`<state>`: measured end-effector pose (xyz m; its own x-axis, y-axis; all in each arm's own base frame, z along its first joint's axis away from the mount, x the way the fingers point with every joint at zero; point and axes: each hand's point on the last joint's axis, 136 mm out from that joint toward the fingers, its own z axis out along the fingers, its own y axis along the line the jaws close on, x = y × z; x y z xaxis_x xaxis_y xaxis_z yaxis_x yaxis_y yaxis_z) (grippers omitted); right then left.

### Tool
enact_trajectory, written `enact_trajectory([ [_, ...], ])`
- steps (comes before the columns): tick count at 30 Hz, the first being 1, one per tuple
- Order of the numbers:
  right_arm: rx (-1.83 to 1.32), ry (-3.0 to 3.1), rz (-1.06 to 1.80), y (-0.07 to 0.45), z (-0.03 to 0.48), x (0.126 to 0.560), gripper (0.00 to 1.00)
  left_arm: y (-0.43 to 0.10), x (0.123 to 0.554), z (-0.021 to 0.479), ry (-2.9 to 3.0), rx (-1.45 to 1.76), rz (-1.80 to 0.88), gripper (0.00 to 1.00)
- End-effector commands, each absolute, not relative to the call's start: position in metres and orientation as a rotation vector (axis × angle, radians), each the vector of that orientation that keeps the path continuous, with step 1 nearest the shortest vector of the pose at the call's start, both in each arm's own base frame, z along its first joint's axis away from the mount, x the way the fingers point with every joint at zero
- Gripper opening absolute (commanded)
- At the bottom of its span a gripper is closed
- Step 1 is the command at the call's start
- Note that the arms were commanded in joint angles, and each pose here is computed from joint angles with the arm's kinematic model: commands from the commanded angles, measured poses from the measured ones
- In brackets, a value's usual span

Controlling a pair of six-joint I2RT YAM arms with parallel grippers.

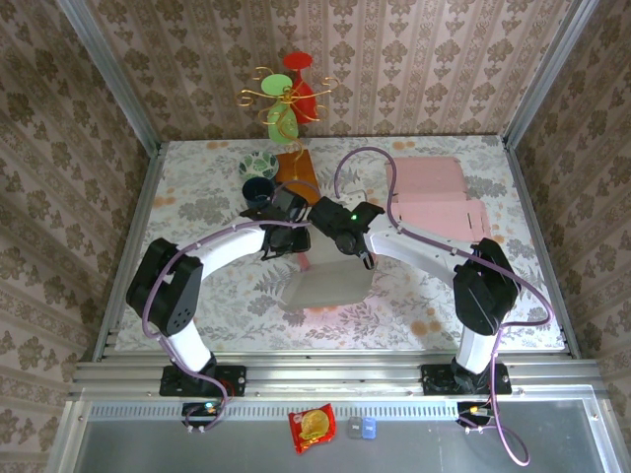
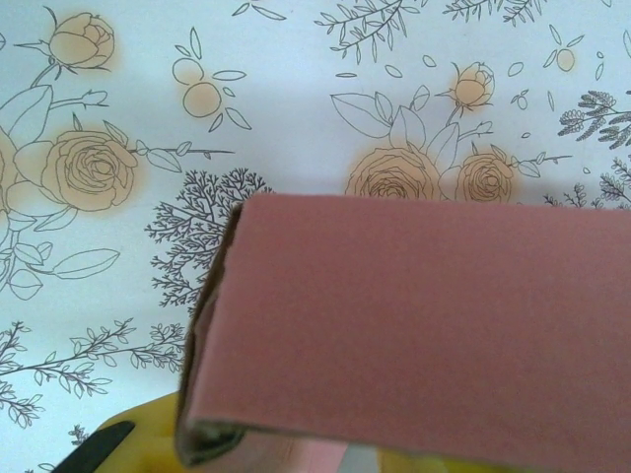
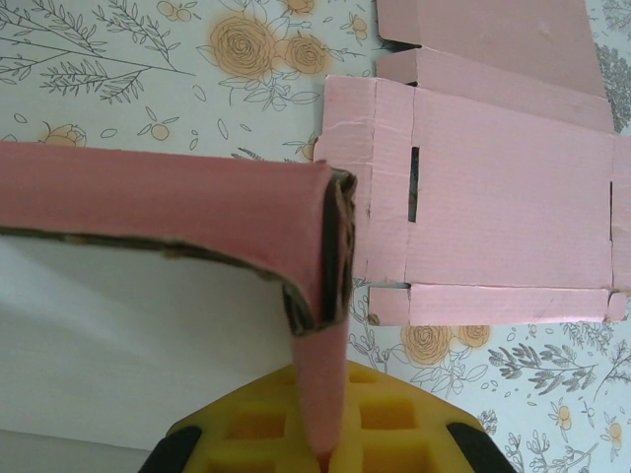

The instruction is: Fold the paper box

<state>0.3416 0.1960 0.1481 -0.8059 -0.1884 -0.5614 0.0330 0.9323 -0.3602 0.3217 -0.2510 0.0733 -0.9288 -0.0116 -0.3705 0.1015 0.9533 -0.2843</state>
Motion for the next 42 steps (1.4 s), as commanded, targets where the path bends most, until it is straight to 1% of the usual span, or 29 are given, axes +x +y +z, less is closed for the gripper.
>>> enact_trajectory([
  [1,-0.084,2.465,-0.451,0.202,0.151,0.342,0.00,-0.244,0.318,0.062,2.759,0.086,-0.391,0.24],
  [3,-0.082,2.468,-0.451,0.201,0.150,0.342,0.00,-0.243,0.322,0.061,2.755,0.091,-0.366,0.17],
  [9,-0.082,2.475,-0.449,0.202,0.147,0.341,0.00,-0.236,0.321,0.047,2.788,0.068,-0.263,0.07],
  [11,-0.079,2.477,-0.447,0.202,0.147,0.341,0.00,-0.233,0.320,0.047,2.786,0.062,-0.206,0.00],
  [13,-0.078,2.479,-0.449,0.202,0.146,0.341,0.00,-0.230,0.319,0.050,2.776,0.046,-0.161,0.00],
  [17,-0.076,2.482,-0.444,0.203,0.145,0.341,0.00,-0.238,0.320,0.068,2.720,0.068,-0.168,0.00],
  [18,-0.074,2.483,-0.444,0.202,0.145,0.341,0.00,-0.238,0.321,0.072,2.714,0.067,-0.168,0.02],
  [19,-0.070,2.483,-0.439,0.203,0.145,0.341,0.00,-0.240,0.321,0.076,2.709,0.069,-0.175,0.08],
  [21,-0.061,2.492,-0.428,0.203,0.144,0.341,0.00,-0.241,0.321,0.084,2.701,0.065,-0.197,0.24],
  [23,-0.048,2.507,-0.413,0.202,0.142,0.341,0.00,-0.243,0.321,0.095,2.694,0.061,-0.225,0.35],
  [25,-0.026,2.521,-0.404,0.200,0.141,0.341,0.00,-0.244,0.320,0.109,2.684,0.042,-0.262,0.50],
  [26,-0.019,2.524,-0.398,0.200,0.140,0.341,0.00,-0.245,0.319,0.115,2.676,0.032,-0.291,0.53],
  [27,-0.009,2.528,-0.391,0.199,0.140,0.341,0.00,-0.246,0.319,0.122,2.667,0.019,-0.322,0.58],
  [29,0.001,2.536,-0.383,0.198,0.139,0.340,0.00,-0.247,0.317,0.132,2.663,-0.005,-0.388,0.61],
  [34,0.031,2.557,-0.370,0.194,0.133,0.340,0.00,-0.245,0.313,0.149,2.668,-0.085,-0.533,0.63],
  [36,0.051,2.573,-0.359,0.193,0.131,0.339,0.00,-0.237,0.314,0.159,2.650,-0.135,-0.559,0.61],
  [38,0.083,2.592,-0.339,0.191,0.129,0.338,0.00,-0.227,0.318,0.170,2.627,-0.189,-0.577,0.58],
  [40,0.148,2.628,-0.309,0.186,0.125,0.336,0.00,-0.213,0.321,0.181,2.613,-0.250,-0.573,0.53],
  [42,0.241,2.667,-0.272,0.180,0.118,0.332,0.00,-0.198,0.323,0.191,2.612,-0.298,-0.550,0.50],
])
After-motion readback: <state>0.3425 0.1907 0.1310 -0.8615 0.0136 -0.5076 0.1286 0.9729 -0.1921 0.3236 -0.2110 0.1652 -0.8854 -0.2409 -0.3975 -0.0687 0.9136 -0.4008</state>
